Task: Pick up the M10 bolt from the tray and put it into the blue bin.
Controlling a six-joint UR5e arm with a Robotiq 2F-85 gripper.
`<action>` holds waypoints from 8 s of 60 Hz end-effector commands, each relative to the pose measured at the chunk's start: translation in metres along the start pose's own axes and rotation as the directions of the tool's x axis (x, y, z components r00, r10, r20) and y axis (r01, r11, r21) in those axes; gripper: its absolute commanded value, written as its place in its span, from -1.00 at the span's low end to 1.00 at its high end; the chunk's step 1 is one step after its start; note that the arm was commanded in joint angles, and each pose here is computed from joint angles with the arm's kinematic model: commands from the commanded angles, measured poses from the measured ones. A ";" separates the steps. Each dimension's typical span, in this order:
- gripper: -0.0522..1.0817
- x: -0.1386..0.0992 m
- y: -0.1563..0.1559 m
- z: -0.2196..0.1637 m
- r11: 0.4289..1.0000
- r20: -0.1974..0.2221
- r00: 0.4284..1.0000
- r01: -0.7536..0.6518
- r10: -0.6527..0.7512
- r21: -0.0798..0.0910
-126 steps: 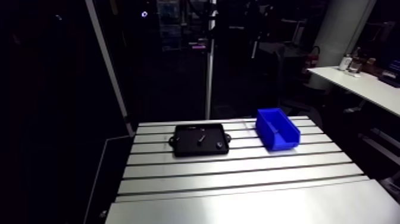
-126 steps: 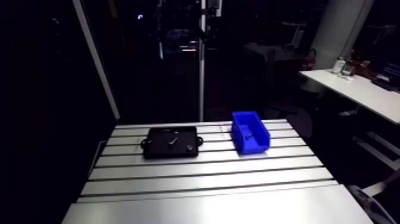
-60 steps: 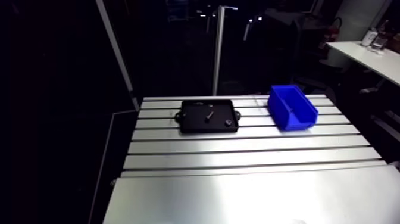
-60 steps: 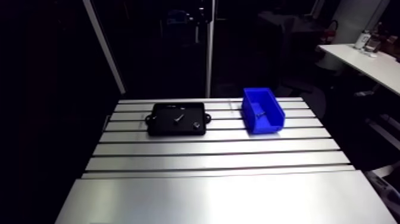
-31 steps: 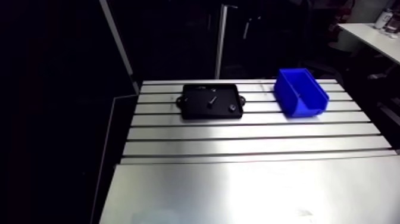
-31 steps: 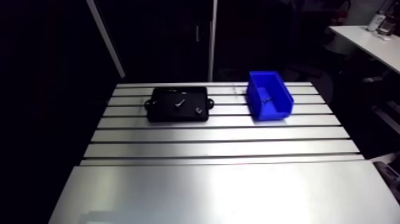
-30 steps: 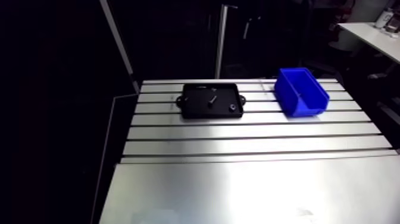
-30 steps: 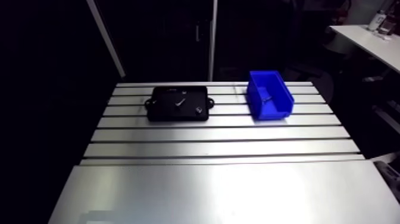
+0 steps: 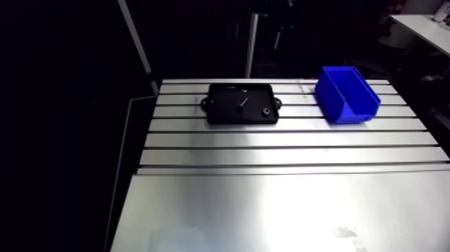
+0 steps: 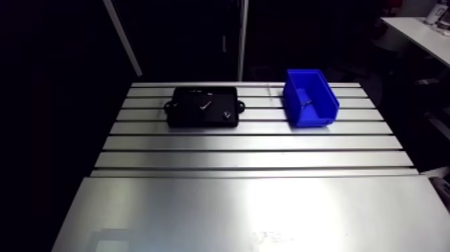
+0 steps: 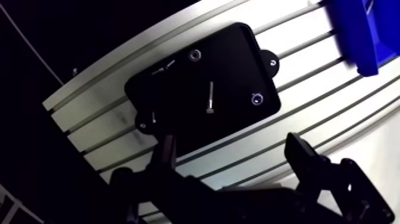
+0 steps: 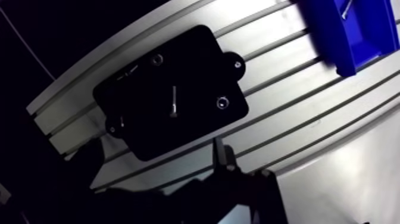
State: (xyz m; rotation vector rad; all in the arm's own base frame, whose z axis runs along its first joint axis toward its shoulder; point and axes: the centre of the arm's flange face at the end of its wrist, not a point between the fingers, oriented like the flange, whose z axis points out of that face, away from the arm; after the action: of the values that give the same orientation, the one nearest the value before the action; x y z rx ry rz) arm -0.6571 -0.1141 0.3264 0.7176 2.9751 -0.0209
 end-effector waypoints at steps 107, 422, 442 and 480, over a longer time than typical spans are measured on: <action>-0.07 -0.004 -0.008 0.129 0.999 0.045 0.999 0.031 -0.029 -0.044; 0.98 0.042 0.165 -0.044 -0.321 0.167 -0.329 0.944 -0.929 0.075; 0.98 0.075 0.194 -0.018 -0.304 0.162 -0.312 0.950 -0.936 0.074; 0.98 0.117 0.223 0.031 -0.256 0.189 -0.265 0.964 -0.945 0.073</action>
State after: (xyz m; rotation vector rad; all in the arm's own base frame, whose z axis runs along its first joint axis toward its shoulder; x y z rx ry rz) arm -0.6546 0.1260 0.3020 -1.8679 2.2589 -0.0185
